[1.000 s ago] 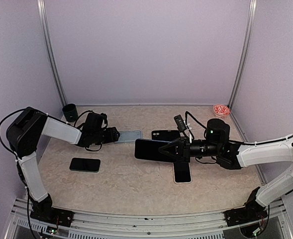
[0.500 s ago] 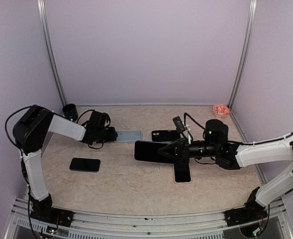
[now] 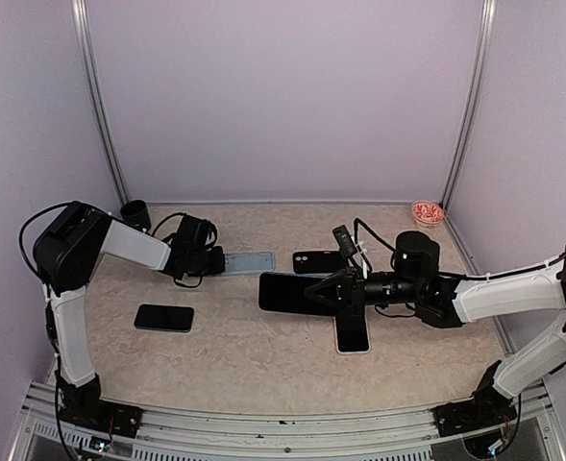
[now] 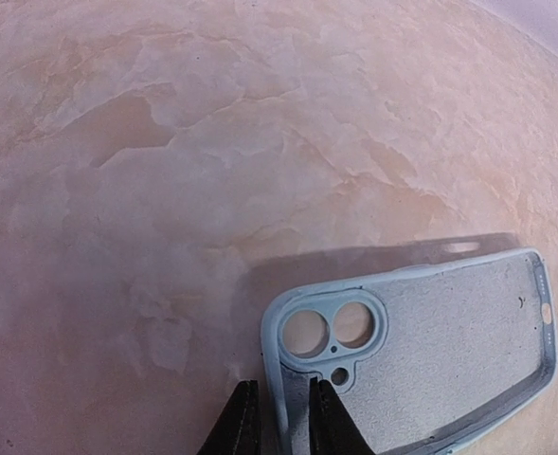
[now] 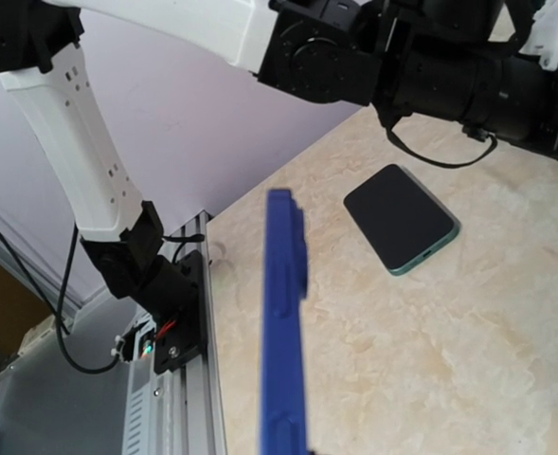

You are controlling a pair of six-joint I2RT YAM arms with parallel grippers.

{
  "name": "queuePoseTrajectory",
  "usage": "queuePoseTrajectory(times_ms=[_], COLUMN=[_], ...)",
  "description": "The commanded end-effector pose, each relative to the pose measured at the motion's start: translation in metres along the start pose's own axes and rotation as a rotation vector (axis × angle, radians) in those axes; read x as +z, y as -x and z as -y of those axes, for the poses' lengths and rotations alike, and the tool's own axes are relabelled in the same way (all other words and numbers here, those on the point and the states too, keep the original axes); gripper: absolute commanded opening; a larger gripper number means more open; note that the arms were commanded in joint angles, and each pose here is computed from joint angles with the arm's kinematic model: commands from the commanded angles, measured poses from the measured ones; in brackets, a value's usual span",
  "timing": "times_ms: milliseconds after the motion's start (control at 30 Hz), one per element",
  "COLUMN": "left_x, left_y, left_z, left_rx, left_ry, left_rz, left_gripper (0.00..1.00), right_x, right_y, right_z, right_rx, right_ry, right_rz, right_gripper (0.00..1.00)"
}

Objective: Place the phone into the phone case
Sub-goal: Move the phone case to the center of the board.

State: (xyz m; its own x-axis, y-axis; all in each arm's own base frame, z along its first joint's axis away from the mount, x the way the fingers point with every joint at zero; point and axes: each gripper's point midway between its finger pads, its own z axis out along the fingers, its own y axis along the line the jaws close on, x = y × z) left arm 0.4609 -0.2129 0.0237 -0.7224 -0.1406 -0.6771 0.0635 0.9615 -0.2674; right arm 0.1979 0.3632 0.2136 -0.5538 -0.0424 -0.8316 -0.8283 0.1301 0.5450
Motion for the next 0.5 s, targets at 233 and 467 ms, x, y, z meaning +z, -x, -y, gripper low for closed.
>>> queuePoseTrajectory(times_ms=[233, 467], left_x=[0.001, -0.01], left_y=[-0.012, -0.019], left_z=[-0.006, -0.004], left_rx=[-0.017, -0.022], left_ry=[0.002, -0.014], left_rz=[-0.032, -0.034], left_gripper=[0.05, 0.02], right_x=[-0.003, -0.006], right_y=[0.015, 0.019], right_z=[-0.001, 0.0], right_rx=[-0.036, -0.046], right_ry=[-0.014, -0.043], right_rz=[0.054, 0.06], right_gripper=[0.0, 0.0])
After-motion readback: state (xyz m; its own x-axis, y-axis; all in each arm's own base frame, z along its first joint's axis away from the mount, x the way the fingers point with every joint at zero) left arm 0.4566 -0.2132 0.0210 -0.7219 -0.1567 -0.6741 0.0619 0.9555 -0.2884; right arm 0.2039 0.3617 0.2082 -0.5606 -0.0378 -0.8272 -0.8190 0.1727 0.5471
